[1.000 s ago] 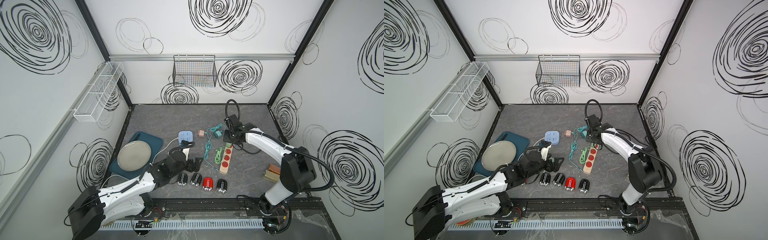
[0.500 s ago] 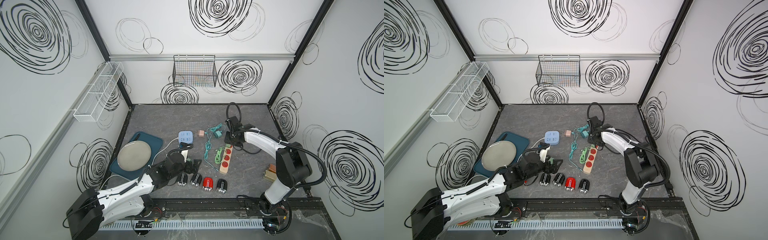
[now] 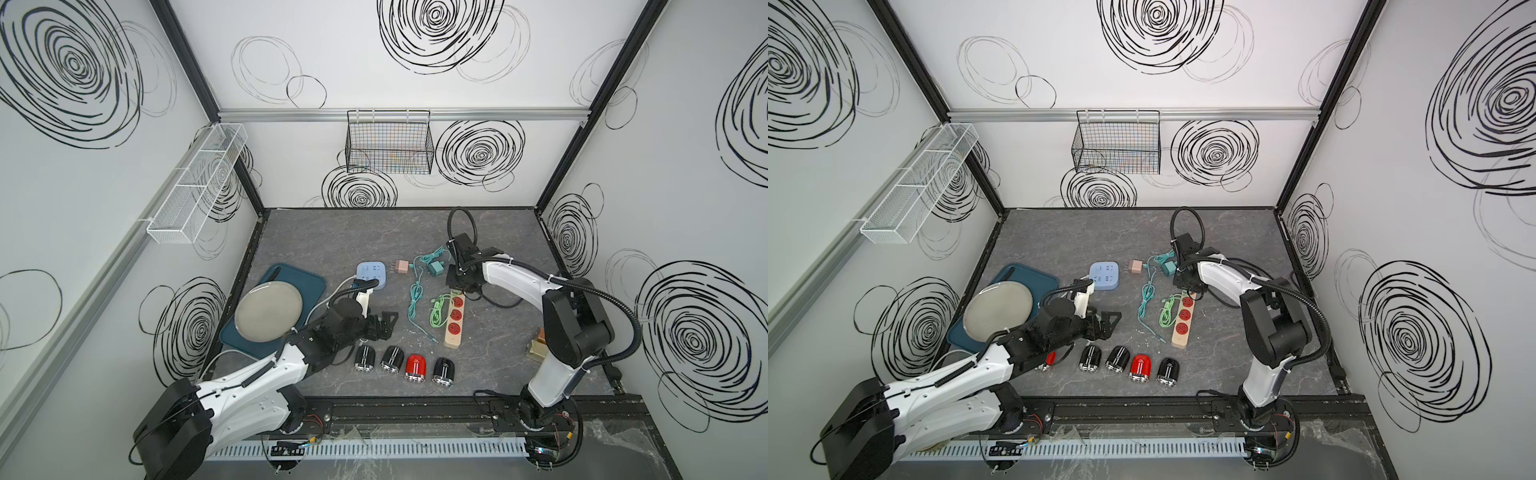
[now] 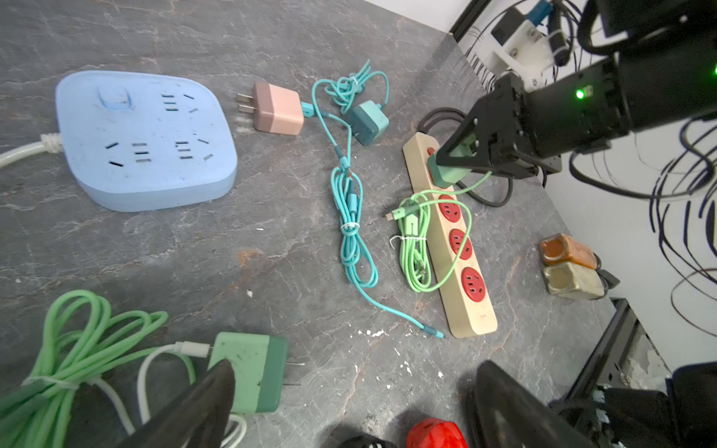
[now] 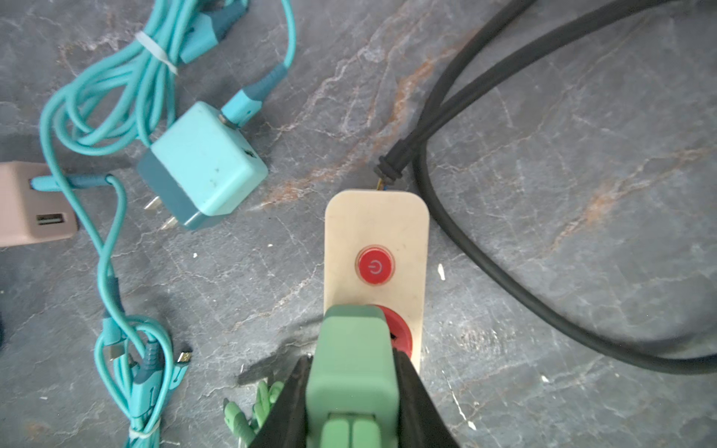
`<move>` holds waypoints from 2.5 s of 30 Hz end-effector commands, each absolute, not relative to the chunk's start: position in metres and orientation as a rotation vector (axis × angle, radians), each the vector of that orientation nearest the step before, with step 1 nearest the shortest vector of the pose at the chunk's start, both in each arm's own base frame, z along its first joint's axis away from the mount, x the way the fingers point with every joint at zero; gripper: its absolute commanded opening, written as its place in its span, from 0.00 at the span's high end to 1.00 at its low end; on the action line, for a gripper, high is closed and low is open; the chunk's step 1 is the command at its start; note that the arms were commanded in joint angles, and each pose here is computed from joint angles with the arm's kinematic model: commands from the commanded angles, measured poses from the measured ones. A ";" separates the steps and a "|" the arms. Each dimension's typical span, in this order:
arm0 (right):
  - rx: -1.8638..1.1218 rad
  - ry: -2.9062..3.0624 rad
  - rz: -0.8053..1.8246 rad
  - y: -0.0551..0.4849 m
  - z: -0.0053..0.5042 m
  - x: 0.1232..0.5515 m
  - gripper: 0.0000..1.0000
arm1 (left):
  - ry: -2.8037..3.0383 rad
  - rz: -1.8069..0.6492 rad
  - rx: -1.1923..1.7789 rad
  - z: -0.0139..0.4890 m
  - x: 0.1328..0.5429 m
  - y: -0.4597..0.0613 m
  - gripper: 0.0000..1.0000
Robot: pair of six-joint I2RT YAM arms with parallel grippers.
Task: Unplug the electric shaver
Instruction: Remove the plug from the socket.
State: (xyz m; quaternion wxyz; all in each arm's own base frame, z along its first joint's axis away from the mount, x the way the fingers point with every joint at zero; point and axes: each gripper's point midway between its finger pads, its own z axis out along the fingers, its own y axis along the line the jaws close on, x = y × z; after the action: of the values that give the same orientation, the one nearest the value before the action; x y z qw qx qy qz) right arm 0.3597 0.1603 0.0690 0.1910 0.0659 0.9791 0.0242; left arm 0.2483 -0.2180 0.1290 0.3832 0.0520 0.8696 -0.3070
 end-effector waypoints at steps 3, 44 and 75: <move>-0.072 2.545 0.130 0.198 0.127 0.384 0.80 | 2.134 -0.952 0.078 0.164 0.276 -0.228 0.02; -0.466 2.189 0.392 0.238 0.197 0.318 0.87 | 1.985 -1.557 0.314 0.170 0.383 -0.380 0.29; -0.308 2.126 0.657 0.211 0.219 0.309 0.89 | 1.961 -1.529 0.420 0.159 0.377 -0.370 0.77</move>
State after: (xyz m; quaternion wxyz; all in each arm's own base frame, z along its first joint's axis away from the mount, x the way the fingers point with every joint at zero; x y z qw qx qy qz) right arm 0.2987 0.2098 0.1735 0.3799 -0.1454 0.8868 0.2195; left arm 0.3729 -0.3787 0.1539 0.2723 0.1325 0.7513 -0.5864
